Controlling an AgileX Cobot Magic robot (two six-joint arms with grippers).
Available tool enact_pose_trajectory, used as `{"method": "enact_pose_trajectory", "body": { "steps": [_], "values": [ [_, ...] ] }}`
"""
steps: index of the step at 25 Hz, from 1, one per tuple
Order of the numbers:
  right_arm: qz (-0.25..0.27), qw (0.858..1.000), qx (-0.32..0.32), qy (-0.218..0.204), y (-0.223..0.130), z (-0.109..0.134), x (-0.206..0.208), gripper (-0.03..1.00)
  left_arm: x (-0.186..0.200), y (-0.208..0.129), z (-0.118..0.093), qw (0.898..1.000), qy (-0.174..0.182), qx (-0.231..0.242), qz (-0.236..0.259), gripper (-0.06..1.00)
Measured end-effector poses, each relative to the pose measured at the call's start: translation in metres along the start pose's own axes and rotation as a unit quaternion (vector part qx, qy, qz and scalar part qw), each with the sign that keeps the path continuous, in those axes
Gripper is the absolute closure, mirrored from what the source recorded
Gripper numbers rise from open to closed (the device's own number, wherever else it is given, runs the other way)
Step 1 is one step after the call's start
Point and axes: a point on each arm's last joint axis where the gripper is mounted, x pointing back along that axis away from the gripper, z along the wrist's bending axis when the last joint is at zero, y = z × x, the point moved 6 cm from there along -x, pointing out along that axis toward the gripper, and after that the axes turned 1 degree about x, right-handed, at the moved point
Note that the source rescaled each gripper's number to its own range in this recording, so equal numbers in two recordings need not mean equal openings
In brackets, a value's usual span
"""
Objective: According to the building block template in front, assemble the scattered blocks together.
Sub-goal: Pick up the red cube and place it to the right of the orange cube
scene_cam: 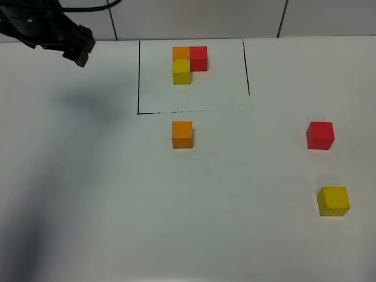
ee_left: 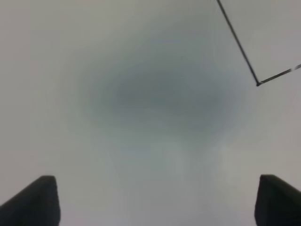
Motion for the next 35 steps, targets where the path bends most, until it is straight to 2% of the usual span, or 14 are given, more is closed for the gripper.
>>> {"method": "enact_pose_trajectory", "body": {
  "steps": [5, 13, 19, 22, 27, 35],
  "values": [
    [0.0, 1.0, 0.0, 0.0, 0.0, 0.0, 0.0, 0.18, 0.022, -0.041, 0.017, 0.999, 0.011, 0.048, -0.024, -0.03],
    [0.0, 1.0, 0.0, 0.0, 0.0, 0.0, 0.0, 0.18, 0.083, -0.102, 0.014, 0.994, 0.021, 0.085, -0.069, -0.03],
    [0.0, 1.0, 0.0, 0.0, 0.0, 0.0, 0.0, 0.18, 0.109, -0.151, 0.007, 0.988, 0.023, 0.109, -0.104, -0.02],
    [0.0, 1.0, 0.0, 0.0, 0.0, 0.0, 0.0, 0.18, 0.12, -0.171, 0.003, 0.984, 0.022, 0.113, -0.138, -0.02],
    [0.0, 1.0, 0.0, 0.0, 0.0, 0.0, 0.0, 0.18, 0.145, -0.203, -0.007, 0.97, 0.007, 0.125, -0.207, -0.01],
    [0.0, 1.0, -0.001, 0.0, 0.0, 0.0, 0.0, 0.18, 0.148, -0.256, -0.023, 0.957, -0.009, 0.136, -0.257, 0.02]
  ]
}}
